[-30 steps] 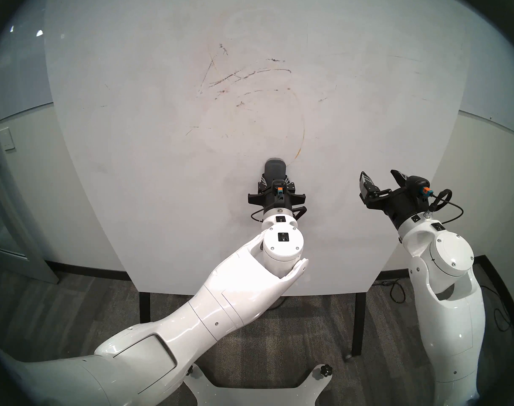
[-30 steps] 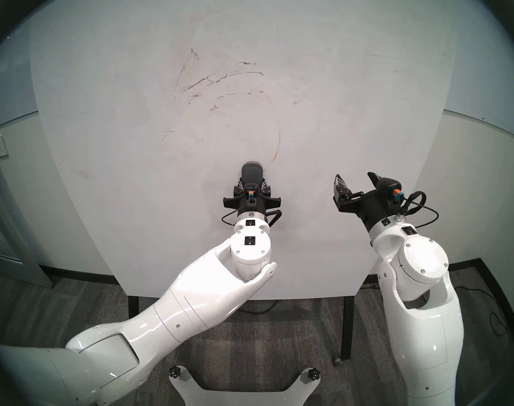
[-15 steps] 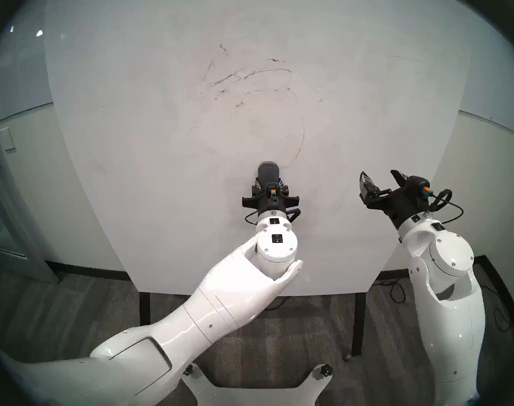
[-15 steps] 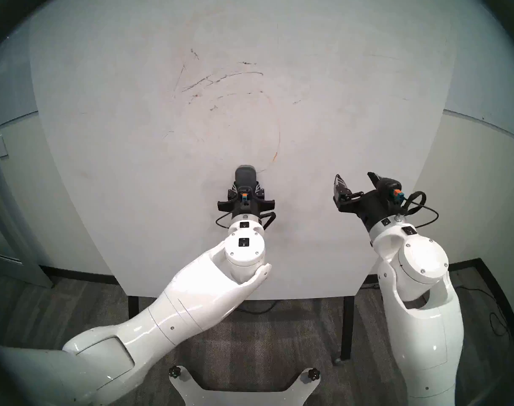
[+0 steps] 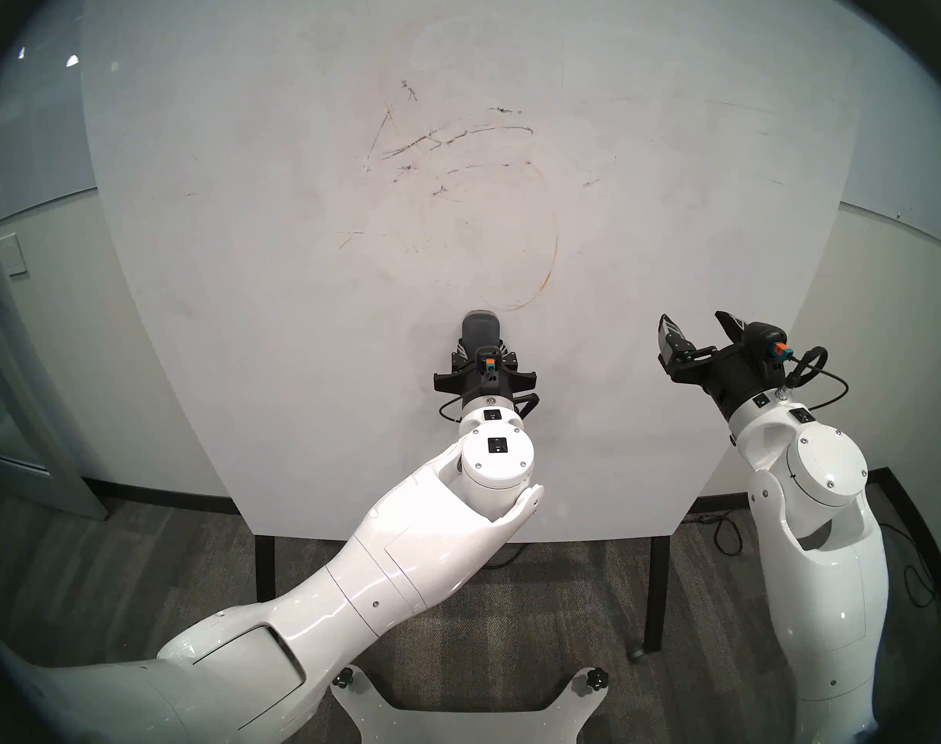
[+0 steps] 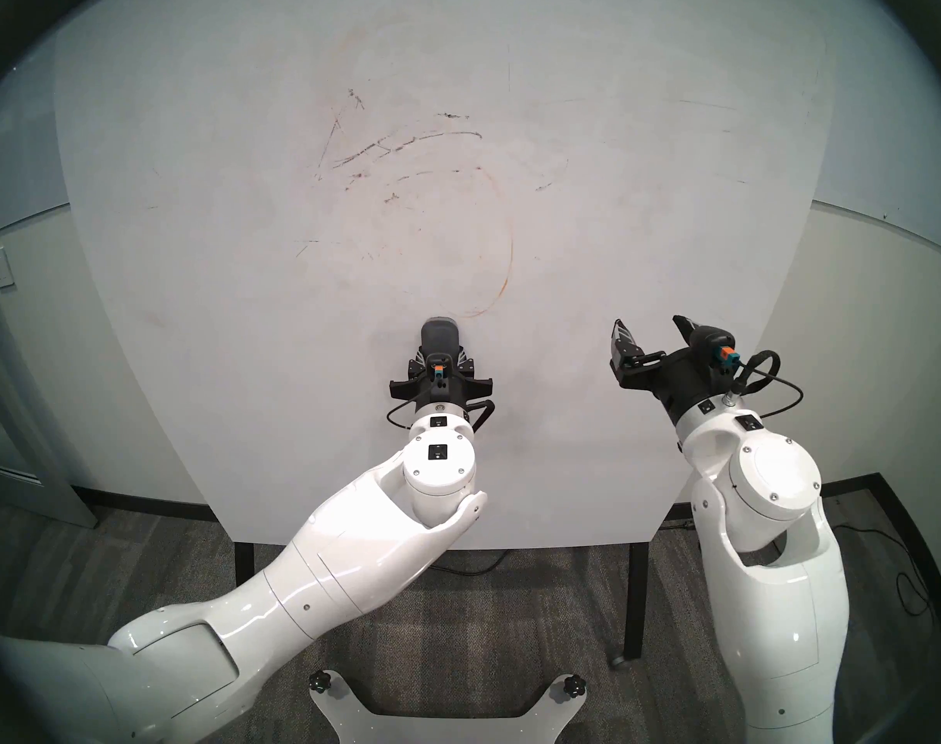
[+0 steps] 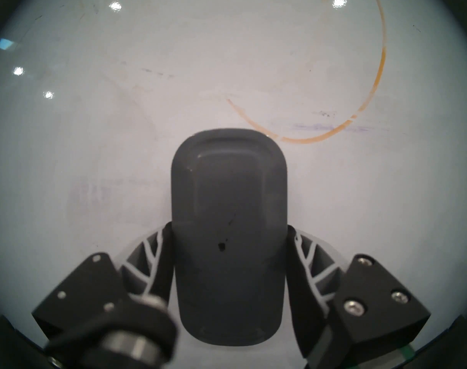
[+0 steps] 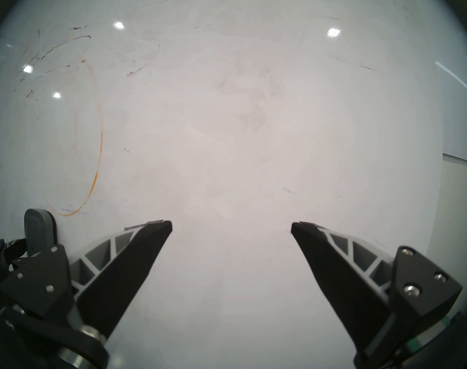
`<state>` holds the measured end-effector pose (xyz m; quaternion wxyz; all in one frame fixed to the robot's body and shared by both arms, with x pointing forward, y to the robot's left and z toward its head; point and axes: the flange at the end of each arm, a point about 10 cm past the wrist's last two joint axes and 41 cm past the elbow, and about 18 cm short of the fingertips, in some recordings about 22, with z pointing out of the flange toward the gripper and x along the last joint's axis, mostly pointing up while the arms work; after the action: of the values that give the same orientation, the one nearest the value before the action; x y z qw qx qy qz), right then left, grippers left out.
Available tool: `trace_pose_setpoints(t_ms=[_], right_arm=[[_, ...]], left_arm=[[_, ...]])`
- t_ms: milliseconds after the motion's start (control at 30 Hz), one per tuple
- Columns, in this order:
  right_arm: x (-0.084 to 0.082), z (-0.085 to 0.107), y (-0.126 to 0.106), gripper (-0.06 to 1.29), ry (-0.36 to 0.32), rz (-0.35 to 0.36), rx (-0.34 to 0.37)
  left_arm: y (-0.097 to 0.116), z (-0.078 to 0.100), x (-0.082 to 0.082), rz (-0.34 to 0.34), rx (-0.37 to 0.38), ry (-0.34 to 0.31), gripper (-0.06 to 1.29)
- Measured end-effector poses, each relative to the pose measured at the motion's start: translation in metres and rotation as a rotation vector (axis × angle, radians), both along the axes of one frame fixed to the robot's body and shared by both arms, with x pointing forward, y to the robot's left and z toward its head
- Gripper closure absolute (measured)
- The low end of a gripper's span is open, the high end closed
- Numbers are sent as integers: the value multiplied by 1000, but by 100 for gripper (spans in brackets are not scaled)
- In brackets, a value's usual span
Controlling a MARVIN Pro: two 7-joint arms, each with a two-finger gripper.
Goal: Erase all marks on the whiteboard with the eraser
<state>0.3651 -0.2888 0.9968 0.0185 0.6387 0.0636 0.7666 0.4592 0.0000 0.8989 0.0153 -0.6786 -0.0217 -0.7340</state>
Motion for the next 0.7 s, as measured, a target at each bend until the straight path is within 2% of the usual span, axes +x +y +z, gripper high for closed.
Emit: trace_pose_setpoints(t_ms=[700], right_arm=[[0, 0, 0, 1, 0, 0, 0]], left_arm=[[-21, 4, 4, -4, 51, -6, 57]])
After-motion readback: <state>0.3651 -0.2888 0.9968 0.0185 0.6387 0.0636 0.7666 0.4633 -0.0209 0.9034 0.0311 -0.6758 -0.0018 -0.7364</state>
